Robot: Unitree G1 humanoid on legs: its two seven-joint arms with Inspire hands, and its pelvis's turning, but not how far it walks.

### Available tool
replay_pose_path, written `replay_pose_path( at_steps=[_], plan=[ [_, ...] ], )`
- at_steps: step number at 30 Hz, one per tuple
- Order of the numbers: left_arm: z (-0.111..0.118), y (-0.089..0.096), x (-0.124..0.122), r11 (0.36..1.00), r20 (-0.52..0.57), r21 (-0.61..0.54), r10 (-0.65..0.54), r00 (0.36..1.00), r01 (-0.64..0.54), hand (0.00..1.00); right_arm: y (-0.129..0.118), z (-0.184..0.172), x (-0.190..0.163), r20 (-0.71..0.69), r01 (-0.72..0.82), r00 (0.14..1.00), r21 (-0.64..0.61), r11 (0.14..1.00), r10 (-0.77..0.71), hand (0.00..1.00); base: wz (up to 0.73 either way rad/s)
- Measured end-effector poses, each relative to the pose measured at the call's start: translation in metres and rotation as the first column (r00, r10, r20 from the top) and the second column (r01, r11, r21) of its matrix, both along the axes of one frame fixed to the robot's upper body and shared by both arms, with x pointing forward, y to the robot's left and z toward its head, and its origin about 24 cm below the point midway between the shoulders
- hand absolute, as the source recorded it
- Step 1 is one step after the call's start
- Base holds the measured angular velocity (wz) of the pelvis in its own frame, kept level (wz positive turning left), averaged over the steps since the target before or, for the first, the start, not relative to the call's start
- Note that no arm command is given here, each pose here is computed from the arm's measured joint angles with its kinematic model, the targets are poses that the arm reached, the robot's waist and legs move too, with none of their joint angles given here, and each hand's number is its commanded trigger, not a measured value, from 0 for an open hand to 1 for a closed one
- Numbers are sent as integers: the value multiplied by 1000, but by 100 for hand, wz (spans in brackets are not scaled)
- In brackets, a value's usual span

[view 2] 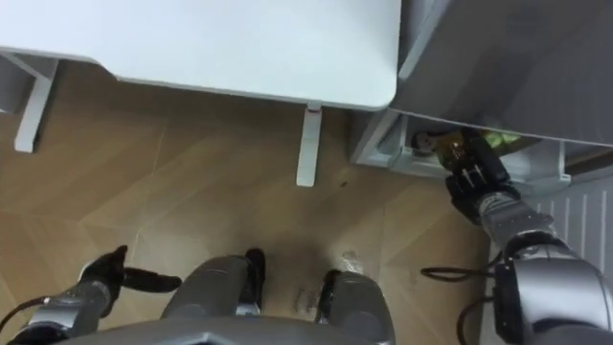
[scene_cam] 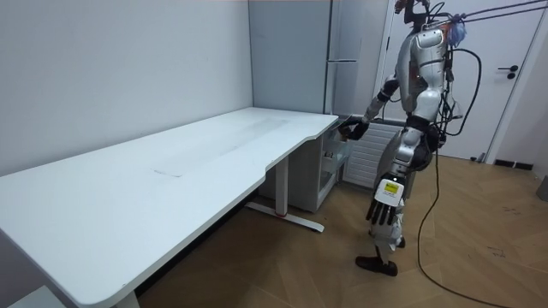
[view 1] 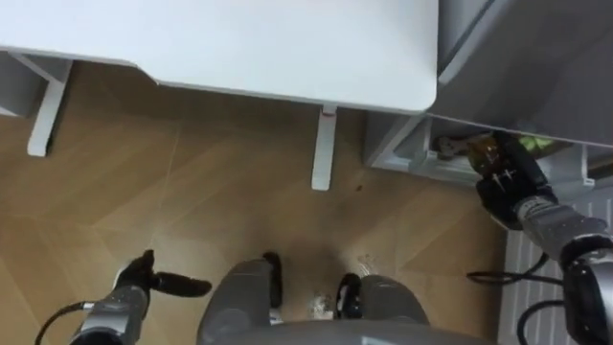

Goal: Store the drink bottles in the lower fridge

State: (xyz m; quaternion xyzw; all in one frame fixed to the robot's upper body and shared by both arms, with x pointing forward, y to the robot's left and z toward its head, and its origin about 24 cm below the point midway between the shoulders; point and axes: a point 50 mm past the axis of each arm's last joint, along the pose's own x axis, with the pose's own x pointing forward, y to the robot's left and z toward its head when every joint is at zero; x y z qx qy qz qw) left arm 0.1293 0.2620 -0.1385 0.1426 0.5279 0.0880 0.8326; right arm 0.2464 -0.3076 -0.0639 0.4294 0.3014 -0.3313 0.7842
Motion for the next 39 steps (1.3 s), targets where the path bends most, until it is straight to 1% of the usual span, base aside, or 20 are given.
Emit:
replay_pose_path(
  at_steps=[1, 3, 5, 8, 12, 17, 18, 19, 21, 25, 29, 33, 39],
  plan=[
    [1, 0, 4, 1000, 9, 7, -10, 1000, 10, 0, 0, 3, 3, 6, 9, 1000, 2, 1000, -9, 100, -3],
    [6, -1, 19, 999, 47, 25, -32, 998, 30, 0, -1, 15, 18, 32, 54, 998, 8, 999, -54, 100, -10],
    [9, -2, 27, 999, 71, 34, -25, 997, 23, 0, -4, 28, 30, 67, 82, 994, 17, 996, -83, 100, 1],
    [14, -3, 37, 997, 113, 67, -34, 993, 26, 0, -10, 46, 43, 103, 127, 987, -12, 992, -125, 100, 12],
    [15, -3, 38, 994, 127, 109, -38, 991, 24, 0, -16, 65, 54, 144, 188, 972, -24, 982, -183, 100, 8],
    [17, -5, 40, 986, 159, 163, -47, 986, 21, 0, -18, 78, 61, 167, 233, 960, -47, 971, -223, 100, 0],
    [18, -6, 42, 985, 171, 173, -51, 984, 21, 0, -18, 83, 65, 176, 242, 957, -49, 969, -230, 55, 0],
    [19, -6, 43, 985, 178, 174, -53, 983, 22, 0, -19, 86, 67, 182, 247, 955, -51, 968, -234, 0, 4],
    [20, -9, 45, 983, 200, 182, -67, 978, 30, 0, -24, 96, 71, 194, 262, 950, -60, 963, -247, 0, 9],
    [19, -7, 40, 979, 196, 203, -70, 978, 29, 0, -23, 107, 78, 216, 265, 945, -58, 963, -247, 0, 1],
    [17, -6, 34, 978, 184, 207, -65, 981, 26, 0, -28, 118, 82, 235, 284, 935, -58, 957, -264, 0, 0],
    [15, -6, 29, 978, 169, 207, -65, 983, 29, 0, -31, 119, 81, 234, 302, 931, -61, 951, -280, 0, -2],
    [14, -6, 29, 979, 165, 201, -70, 984, 36, 0, -32, 118, 79, 225, 306, 932, -67, 950, -284, 0, -1]
  ],
)
